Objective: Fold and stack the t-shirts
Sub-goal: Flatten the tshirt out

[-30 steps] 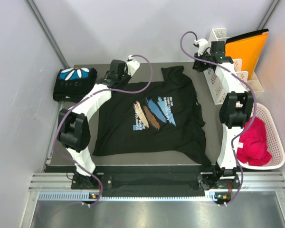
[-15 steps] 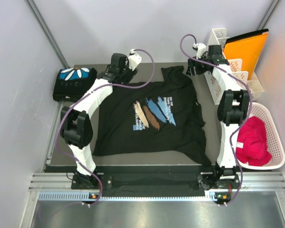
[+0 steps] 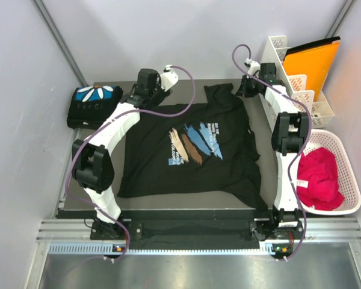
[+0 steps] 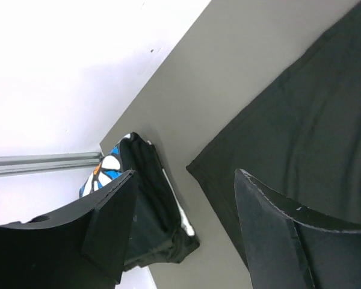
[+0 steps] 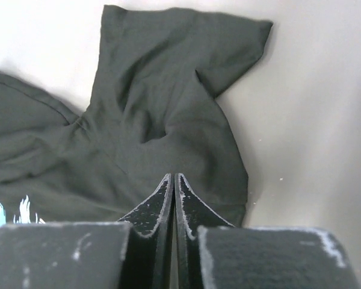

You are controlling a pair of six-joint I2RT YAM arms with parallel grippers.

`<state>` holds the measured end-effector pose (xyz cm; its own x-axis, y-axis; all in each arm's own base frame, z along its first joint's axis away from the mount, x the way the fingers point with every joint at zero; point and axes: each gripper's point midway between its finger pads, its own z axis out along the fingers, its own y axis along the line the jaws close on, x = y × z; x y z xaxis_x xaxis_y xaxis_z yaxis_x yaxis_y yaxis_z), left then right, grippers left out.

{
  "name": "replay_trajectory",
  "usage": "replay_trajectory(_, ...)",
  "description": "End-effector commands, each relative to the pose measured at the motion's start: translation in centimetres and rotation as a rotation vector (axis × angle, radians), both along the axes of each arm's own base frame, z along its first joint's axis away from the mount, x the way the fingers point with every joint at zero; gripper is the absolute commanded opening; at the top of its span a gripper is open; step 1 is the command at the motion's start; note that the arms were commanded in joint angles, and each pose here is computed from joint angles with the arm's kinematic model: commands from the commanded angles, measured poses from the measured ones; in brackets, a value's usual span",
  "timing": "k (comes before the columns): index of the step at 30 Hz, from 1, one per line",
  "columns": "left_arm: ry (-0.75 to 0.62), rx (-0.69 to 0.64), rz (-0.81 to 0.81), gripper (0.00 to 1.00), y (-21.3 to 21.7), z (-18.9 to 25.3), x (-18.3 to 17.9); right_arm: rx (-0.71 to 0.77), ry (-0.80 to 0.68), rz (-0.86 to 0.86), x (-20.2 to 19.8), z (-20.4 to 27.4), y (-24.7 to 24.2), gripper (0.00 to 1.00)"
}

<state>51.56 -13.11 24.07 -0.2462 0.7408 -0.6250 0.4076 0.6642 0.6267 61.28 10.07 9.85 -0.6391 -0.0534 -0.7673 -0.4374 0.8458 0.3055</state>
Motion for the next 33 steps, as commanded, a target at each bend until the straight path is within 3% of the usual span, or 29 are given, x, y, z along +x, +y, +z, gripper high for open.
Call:
replay_trajectory(1, -0.102, -0.011, -0.02, 0.7, -0.1, 3.6, -1.3, 0.074, -0.041, -0.024, 1.4, 1.7, 0.1, 0.0)
replay_trajectory(10, -0.111, 0.015, -0.057, 0.73, -0.7, 4.0, -2.2, 0.024, -0.011, -0.107, 1.8, -0.1, -1.2, 0.0)
replay_trajectory(17, -0.083, 0.125, -0.072, 0.74, 0.2, -0.3, -2.2, -0.088, -0.001, -0.184, 2.2, -1.9, -3.0, 0.01)
replay_trajectory(25, -0.046, 0.081, -0.01, 0.72, 1.7, -5.3, 0.7, -0.141, 0.051, -0.128, 0.8, -4.5, -1.3, 0.01)
replay_trajectory(33, -0.055, 0.042, -0.019, 0.7, 1.4, -5.5, 2.8, -0.211, 0.0, -0.11, 1.6, -3.8, -0.4, 0.01)
